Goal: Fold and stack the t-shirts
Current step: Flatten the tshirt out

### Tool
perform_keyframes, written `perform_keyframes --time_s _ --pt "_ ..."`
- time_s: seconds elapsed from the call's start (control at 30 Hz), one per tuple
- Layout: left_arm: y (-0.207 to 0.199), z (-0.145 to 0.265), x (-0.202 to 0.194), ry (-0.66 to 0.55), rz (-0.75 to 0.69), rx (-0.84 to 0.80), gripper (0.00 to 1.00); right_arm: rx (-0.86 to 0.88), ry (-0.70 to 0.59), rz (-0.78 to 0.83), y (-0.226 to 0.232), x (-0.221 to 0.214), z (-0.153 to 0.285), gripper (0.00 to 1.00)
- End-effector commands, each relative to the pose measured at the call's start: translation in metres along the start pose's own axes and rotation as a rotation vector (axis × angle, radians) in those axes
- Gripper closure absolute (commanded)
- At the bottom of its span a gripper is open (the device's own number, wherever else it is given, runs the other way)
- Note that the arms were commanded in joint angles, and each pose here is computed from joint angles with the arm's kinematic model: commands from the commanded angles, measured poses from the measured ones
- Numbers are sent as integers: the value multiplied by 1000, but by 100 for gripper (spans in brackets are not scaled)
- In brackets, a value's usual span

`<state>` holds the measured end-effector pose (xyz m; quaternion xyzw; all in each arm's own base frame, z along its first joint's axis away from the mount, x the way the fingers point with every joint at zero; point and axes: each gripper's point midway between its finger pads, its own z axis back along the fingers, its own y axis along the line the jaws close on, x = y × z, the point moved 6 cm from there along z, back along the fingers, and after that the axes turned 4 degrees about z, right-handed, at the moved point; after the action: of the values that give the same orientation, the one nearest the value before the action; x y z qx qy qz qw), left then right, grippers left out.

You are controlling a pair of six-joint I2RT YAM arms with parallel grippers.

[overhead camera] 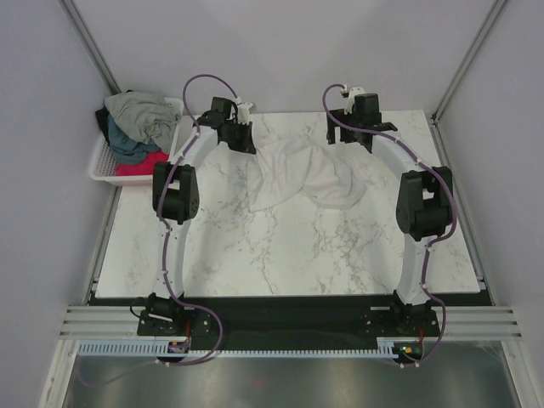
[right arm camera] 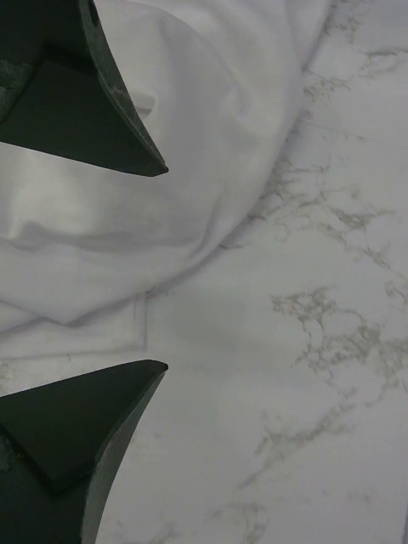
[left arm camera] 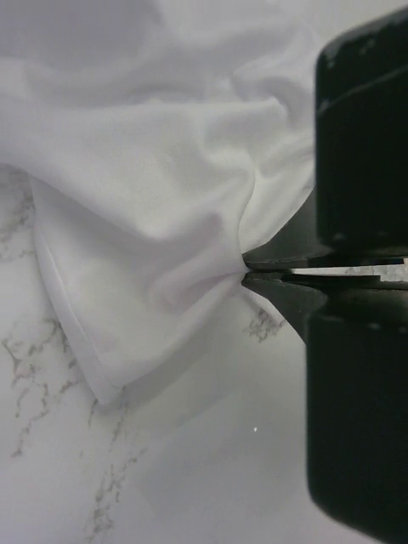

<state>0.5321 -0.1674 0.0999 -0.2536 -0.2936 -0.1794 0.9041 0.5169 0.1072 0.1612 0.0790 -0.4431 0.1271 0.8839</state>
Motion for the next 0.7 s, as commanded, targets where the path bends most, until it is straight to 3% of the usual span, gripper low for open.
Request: perform_keyframes --time_s 0.0,0.13,0.33,0.37,0.5,0.67 --pt "-73 69 85 -261 -117 -177 98 -250 -268 -2 -44 90 54 2" --pt "-144 103 120 -363 -206 -347 98 -344 -349 -28 -69 115 78 2" --pt "-237 133 109 -316 -260 -598 98 -399 -358 -24 -90 116 90 2" --pt "-248 135 105 -319 -323 -609 98 -404 -358 -31 -93 116 92 2" --pt "-260 161 89 -326 -457 -572 98 -394 -348 -39 -94 110 92 2" --pt "-253 204 41 -187 -511 -551 98 -379 -341 -39 -93 107 93 2"
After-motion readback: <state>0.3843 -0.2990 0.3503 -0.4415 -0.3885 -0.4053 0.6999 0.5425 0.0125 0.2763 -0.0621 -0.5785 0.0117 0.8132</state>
